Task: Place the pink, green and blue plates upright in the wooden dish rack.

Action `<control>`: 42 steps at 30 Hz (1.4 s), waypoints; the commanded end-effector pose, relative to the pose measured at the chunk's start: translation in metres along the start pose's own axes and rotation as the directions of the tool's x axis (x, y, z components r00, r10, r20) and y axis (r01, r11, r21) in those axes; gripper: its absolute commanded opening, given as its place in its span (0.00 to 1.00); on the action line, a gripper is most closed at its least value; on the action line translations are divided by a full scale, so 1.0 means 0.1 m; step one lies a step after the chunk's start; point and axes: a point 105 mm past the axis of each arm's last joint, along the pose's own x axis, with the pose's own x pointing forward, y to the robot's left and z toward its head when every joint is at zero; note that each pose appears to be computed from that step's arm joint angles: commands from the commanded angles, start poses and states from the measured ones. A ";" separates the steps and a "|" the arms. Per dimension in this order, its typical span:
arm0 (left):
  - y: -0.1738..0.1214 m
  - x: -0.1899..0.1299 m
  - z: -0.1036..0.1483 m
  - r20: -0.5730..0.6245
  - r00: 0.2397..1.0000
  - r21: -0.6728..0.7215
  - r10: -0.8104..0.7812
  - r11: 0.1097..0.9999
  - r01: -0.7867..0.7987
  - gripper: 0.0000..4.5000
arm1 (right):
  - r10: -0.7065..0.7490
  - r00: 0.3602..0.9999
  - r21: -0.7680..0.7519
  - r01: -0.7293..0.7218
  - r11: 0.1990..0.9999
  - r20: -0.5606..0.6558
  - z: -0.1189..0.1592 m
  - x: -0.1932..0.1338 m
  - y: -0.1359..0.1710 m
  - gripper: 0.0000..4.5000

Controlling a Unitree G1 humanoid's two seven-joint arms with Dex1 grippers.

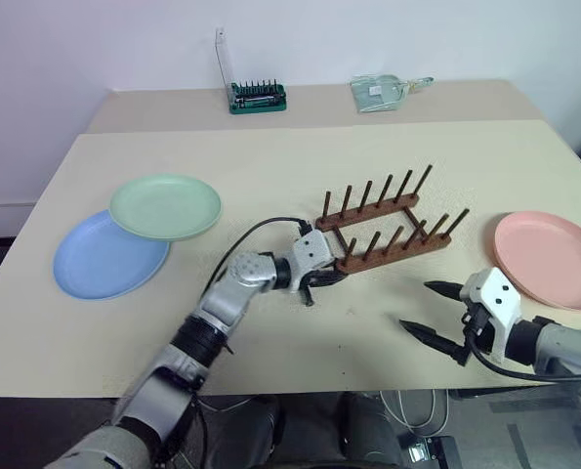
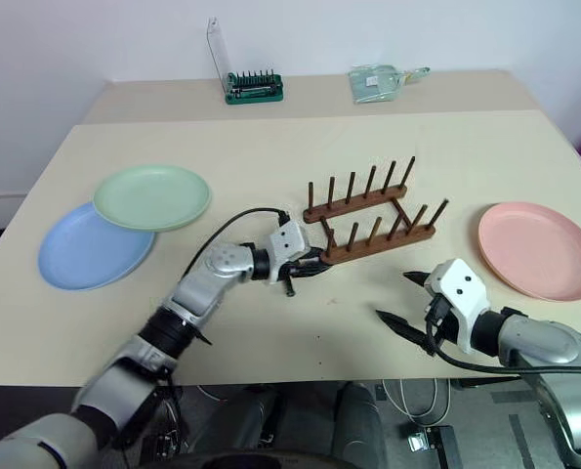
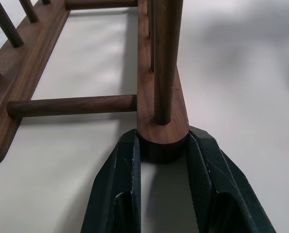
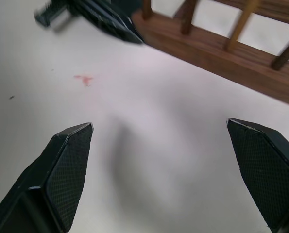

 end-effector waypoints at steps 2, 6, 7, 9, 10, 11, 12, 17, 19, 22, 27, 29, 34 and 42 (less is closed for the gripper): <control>0.13 -0.08 0.07 0.026 0.997 0.026 -0.069 0.997 0.068 0.15 | -0.025 0.999 -0.043 0.026 0.999 0.038 0.11 -0.03 -0.02 1.00; 0.16 -0.10 0.05 0.033 0.995 -0.003 -0.095 0.995 0.095 0.15 | -0.030 0.999 -0.046 0.032 0.998 0.038 0.10 -0.02 0.00 1.00; 0.16 -0.11 0.04 0.038 0.994 -0.009 -0.099 0.995 0.100 0.26 | -0.034 0.999 -0.046 0.036 0.998 0.040 0.10 -0.02 0.00 1.00; 0.16 -0.12 0.01 0.030 0.995 -0.018 -0.097 0.995 0.098 0.48 | -0.049 0.998 -0.051 0.051 0.997 0.044 0.10 -0.01 -0.02 1.00; 0.17 -0.12 -0.01 0.024 0.995 -0.017 -0.093 0.995 0.093 0.58 | -0.055 0.997 -0.054 0.057 0.997 0.046 0.10 -0.01 -0.03 1.00; 0.19 -0.12 -0.03 0.009 0.997 -0.013 -0.077 0.997 0.077 0.70 | -0.063 0.997 -0.050 0.065 0.997 0.047 0.10 0.00 -0.05 1.00; 0.21 -0.14 -0.07 -0.017 0.998 -0.013 -0.061 0.998 0.061 0.82 | -0.075 0.996 -0.049 0.077 0.996 0.046 0.11 0.00 -0.07 1.00; 0.17 -0.39 -0.19 -0.071 0.997 -0.052 -0.034 0.998 0.031 0.87 | -0.193 0.981 -0.051 0.191 0.980 -0.031 -0.03 -0.04 -0.33 0.70; 0.00 -0.49 -0.11 -0.038 0.994 -0.097 -0.100 0.991 0.096 0.70 | -0.225 0.973 -0.061 0.222 0.973 -0.051 -0.07 -0.04 -0.41 0.47; -0.25 -0.47 0.03 -0.005 0.982 -0.137 -0.191 0.973 0.188 0.36 | -0.239 0.967 -0.062 0.234 0.970 -0.092 -0.14 0.00 -0.48 0.12; -0.33 -0.20 0.01 -0.085 0.982 -0.074 -0.166 0.984 0.160 0.02 | -0.290 0.947 -0.127 0.274 0.953 -0.135 -0.18 0.09 -0.61 0.00; -0.26 -0.11 -0.05 -0.131 0.986 -0.010 -0.103 0.995 0.103 0.02 | -0.313 0.940 -0.144 0.294 0.945 -0.134 -0.17 0.13 -0.68 0.00; 0.10 0.00 -0.14 -0.175 0.970 0.046 0.168 0.986 -0.162 0.02 | -0.371 0.922 -0.190 0.347 0.918 -0.110 -0.07 0.34 -0.91 0.00; 0.42 -0.05 -0.17 -0.146 0.909 0.036 0.391 0.920 -0.390 0.02 | -0.468 0.883 -0.217 0.450 0.867 -0.037 0.13 0.60 -1.26 0.00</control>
